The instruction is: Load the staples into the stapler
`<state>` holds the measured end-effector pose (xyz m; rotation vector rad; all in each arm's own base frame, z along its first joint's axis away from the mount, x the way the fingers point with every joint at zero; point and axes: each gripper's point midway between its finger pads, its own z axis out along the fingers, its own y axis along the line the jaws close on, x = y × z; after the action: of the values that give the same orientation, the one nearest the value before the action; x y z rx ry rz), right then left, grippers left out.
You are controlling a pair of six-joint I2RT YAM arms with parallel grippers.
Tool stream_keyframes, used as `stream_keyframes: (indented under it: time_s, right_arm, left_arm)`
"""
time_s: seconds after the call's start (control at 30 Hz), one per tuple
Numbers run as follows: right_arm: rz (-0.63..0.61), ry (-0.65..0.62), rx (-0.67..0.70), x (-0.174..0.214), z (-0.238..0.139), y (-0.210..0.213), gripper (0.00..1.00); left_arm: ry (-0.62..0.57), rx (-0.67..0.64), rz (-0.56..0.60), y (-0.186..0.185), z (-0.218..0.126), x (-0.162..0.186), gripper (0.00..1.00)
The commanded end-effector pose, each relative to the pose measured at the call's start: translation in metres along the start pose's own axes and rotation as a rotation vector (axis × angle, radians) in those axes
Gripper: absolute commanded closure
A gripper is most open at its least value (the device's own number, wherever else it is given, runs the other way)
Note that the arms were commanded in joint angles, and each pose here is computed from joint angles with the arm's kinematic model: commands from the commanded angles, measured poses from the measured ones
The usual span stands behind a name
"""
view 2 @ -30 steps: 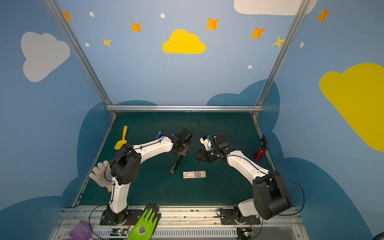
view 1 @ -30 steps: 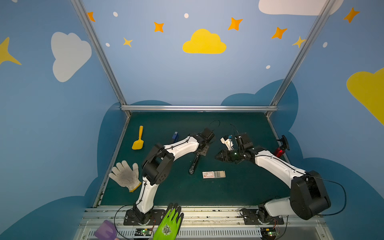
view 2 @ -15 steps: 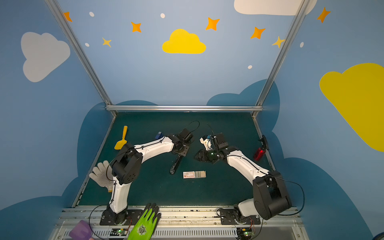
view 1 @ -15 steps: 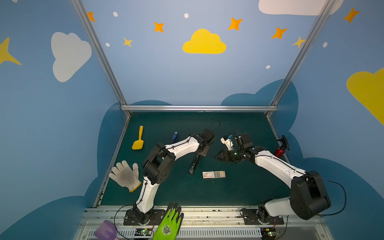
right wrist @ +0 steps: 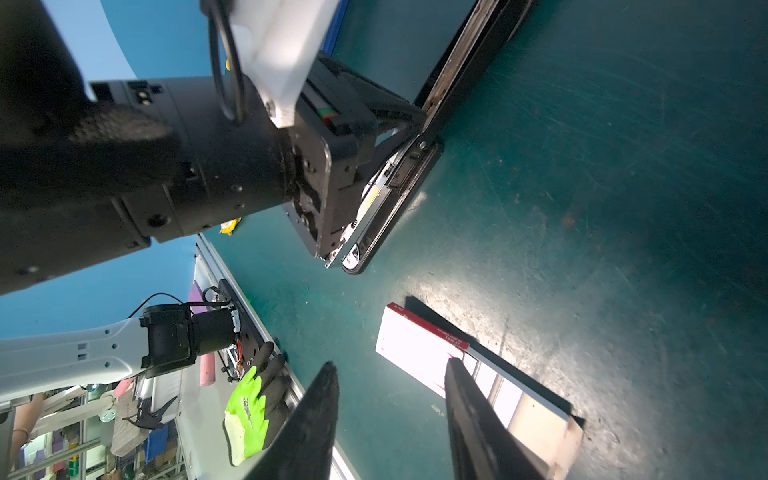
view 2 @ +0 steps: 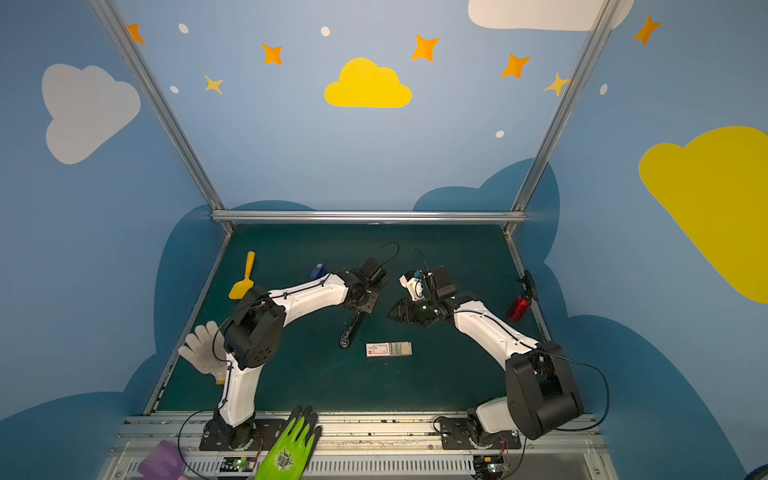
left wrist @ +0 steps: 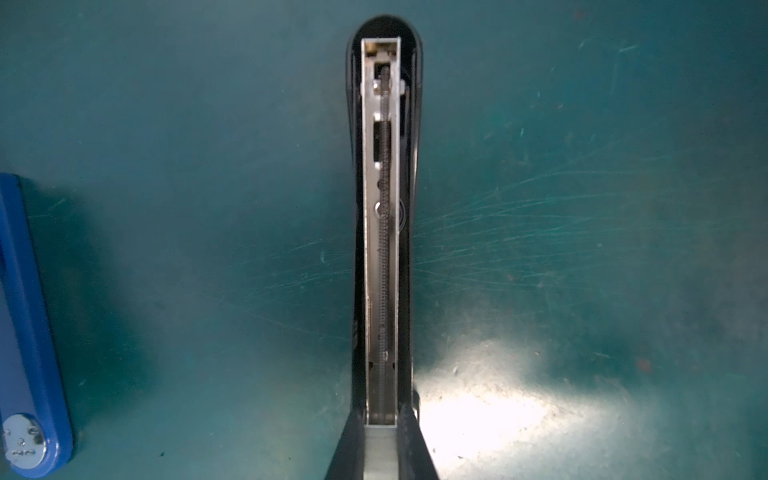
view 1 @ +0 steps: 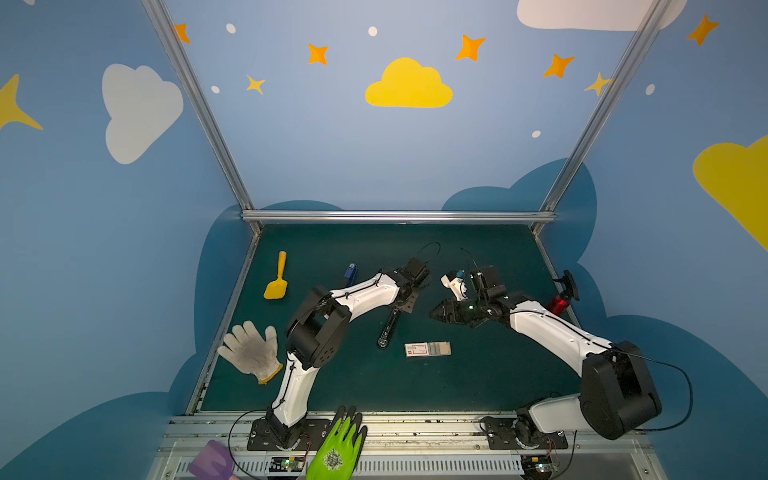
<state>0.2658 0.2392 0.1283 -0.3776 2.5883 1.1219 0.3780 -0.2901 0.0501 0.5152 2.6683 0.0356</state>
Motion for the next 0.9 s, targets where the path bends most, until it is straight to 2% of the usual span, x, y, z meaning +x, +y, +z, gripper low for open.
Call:
stream_keyframes:
  time_s: [0.0,0.23,0.43,0.6,0.87]
  right_arm:
    - [-0.004,-0.002,-0.006,-0.001,-0.002,0.001,0.57]
    - [0.0,-0.006,-0.01,-0.002,-0.001,0.001,0.57]
    - [-0.013,-0.021,-0.001,-0.003,-0.009,0.005,0.57]
    - [-0.023,-0.026,0.0,-0.001,-0.015,0.008,0.56]
    - [-0.028,-0.03,-0.028,0.004,-0.013,0.014,0.56]
  left_arm:
    - [0.01,-0.008,-0.001,0.002,-0.004,0.007,0.83]
    - [-0.014,-0.014,-0.009,0.006,-0.019,0.005,0.66]
    - [-0.044,-0.005,-0.023,0.01,-0.039,-0.009,0.61]
    - [-0.028,0.06,-0.07,0.015,-0.045,-0.021,0.56]
    - [0.066,0.099,-0.108,0.021,-0.019,-0.024,0.54]
